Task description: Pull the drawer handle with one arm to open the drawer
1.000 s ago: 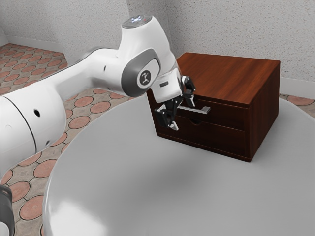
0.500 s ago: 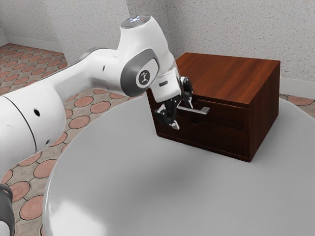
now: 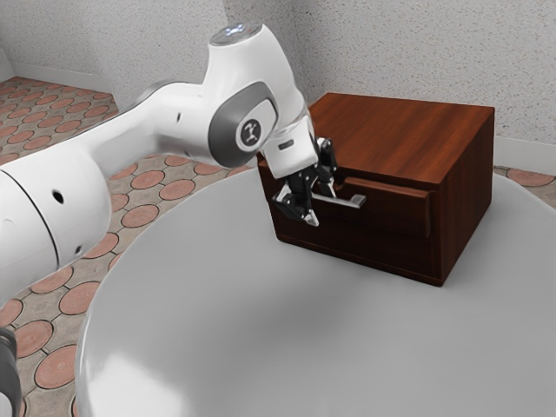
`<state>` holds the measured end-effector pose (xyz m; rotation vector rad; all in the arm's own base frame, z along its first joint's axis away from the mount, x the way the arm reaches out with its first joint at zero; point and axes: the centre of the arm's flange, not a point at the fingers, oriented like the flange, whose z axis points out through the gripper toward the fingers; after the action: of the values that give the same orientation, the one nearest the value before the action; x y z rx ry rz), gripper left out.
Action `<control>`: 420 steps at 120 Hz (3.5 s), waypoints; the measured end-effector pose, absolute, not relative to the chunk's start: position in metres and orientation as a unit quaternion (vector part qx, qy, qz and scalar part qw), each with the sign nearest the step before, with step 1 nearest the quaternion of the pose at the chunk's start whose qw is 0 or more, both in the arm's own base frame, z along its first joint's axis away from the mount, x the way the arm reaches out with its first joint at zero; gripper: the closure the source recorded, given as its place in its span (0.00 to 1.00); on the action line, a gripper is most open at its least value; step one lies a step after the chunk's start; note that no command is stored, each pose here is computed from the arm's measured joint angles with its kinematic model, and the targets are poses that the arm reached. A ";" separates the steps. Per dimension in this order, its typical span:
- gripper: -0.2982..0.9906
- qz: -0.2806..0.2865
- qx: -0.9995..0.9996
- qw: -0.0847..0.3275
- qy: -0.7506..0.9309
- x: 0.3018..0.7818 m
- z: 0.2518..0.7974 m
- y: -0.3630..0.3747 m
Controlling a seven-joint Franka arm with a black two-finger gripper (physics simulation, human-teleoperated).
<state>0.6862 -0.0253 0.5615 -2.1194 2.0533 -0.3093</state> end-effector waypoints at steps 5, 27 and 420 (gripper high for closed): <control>0.50 -0.104 -0.712 0.085 0.689 0.686 0.561 -0.025; 0.57 -0.103 -0.714 0.080 0.687 0.685 0.561 -0.026; 0.59 -0.134 -0.735 0.026 0.665 0.565 0.620 -0.023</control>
<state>0.5648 -0.0231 0.6196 -2.2701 2.0542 -0.4138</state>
